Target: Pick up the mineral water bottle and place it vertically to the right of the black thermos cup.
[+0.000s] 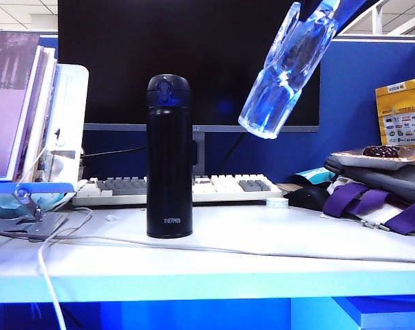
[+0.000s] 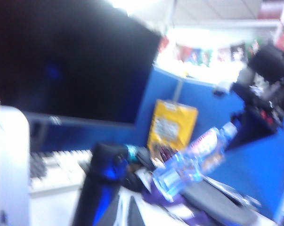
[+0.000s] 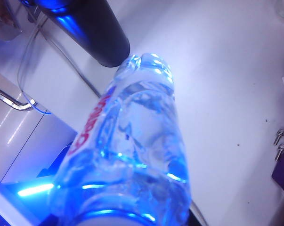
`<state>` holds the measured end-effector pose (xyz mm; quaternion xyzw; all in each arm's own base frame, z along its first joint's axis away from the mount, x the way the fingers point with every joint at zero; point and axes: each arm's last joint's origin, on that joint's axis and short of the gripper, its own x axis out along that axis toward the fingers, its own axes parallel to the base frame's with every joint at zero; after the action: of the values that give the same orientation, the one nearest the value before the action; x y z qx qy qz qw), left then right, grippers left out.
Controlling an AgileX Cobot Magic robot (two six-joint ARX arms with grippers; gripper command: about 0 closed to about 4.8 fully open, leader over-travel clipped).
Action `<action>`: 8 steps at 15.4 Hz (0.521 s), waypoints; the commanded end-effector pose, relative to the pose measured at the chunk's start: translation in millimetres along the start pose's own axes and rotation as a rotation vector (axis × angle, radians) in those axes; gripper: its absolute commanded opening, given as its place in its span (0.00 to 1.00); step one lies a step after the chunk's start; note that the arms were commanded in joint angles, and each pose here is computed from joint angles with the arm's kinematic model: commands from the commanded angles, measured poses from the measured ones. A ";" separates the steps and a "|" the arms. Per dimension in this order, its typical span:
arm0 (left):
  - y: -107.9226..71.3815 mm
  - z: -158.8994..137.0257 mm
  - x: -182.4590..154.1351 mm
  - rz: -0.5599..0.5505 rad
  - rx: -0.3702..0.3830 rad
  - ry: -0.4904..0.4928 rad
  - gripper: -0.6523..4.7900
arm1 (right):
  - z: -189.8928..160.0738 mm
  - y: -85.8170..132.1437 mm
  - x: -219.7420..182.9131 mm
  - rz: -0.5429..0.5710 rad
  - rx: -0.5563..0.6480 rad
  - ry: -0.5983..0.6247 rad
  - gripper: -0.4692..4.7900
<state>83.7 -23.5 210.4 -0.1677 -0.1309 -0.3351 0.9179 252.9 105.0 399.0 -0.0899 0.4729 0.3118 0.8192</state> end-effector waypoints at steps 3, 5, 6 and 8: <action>-10.0 41.2 17.7 -0.043 0.043 -0.014 0.18 | 1.6 4.2 -12.5 0.007 -0.027 -0.072 0.09; -7.2 80.7 59.8 -0.145 0.043 0.092 0.18 | 1.2 4.4 -12.6 0.010 -0.026 -0.070 0.09; -2.9 89.1 77.0 -0.201 0.023 0.143 0.18 | 0.7 4.6 -12.7 0.012 -0.025 -0.065 0.09; 8.4 99.2 126.6 -0.360 -0.050 0.268 0.18 | -1.3 6.0 -16.7 0.011 -0.026 -0.070 0.09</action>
<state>166.0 -44.9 339.1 -0.1244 -0.0373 -0.4808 0.8672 247.3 102.9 402.3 -0.0891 0.4715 0.3140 0.8193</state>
